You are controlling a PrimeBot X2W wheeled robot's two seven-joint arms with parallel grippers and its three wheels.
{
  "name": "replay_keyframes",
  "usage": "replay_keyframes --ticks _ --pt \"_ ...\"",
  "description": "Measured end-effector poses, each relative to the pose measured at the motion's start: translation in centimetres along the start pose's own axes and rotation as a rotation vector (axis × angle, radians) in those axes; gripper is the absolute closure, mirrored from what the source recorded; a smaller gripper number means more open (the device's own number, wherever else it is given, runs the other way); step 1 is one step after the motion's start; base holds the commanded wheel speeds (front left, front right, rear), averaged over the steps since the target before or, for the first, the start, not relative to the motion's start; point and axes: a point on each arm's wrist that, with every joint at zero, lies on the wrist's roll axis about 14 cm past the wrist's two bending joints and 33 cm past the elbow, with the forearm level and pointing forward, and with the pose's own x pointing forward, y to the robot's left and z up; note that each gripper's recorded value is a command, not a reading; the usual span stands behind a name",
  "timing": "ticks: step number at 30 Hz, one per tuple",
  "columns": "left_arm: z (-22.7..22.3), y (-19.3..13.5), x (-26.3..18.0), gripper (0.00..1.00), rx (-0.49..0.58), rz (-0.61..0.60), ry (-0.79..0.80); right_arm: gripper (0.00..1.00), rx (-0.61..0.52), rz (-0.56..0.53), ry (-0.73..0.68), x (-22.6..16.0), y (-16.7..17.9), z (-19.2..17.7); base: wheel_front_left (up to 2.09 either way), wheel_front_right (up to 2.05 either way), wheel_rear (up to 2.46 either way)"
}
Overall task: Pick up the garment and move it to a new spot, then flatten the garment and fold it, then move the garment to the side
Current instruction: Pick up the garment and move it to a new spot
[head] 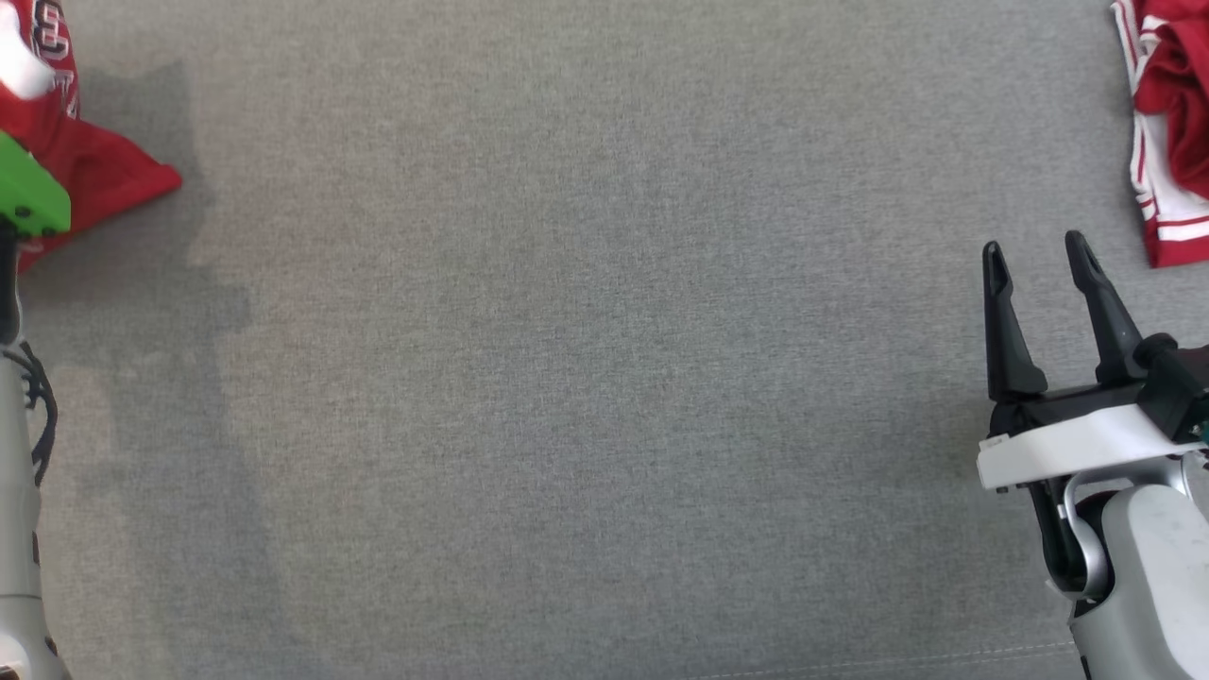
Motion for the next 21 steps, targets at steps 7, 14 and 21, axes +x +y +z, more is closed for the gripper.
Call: replay_keyframes --ticks 7,14,21 --pt "9.5 -5.6 -1.5 1.0 0.09 -0.15 -0.258 0.0 0.028 -0.042 -0.028 -2.1 -0.2 1.5 0.0 0.0 0.0" --pt "17.0 -15.0 -4.0 1.0 0.131 -0.371 -0.446 0.0 0.037 -0.13 -0.048 -5.0 -2.1 2.8 0.0 0.0 0.0" --pt "21.3 -25.7 -7.4 1.0 0.087 -0.617 -0.556 0.0 0.054 -0.233 -0.076 -8.1 -4.3 4.0 0.0 0.0 0.0"
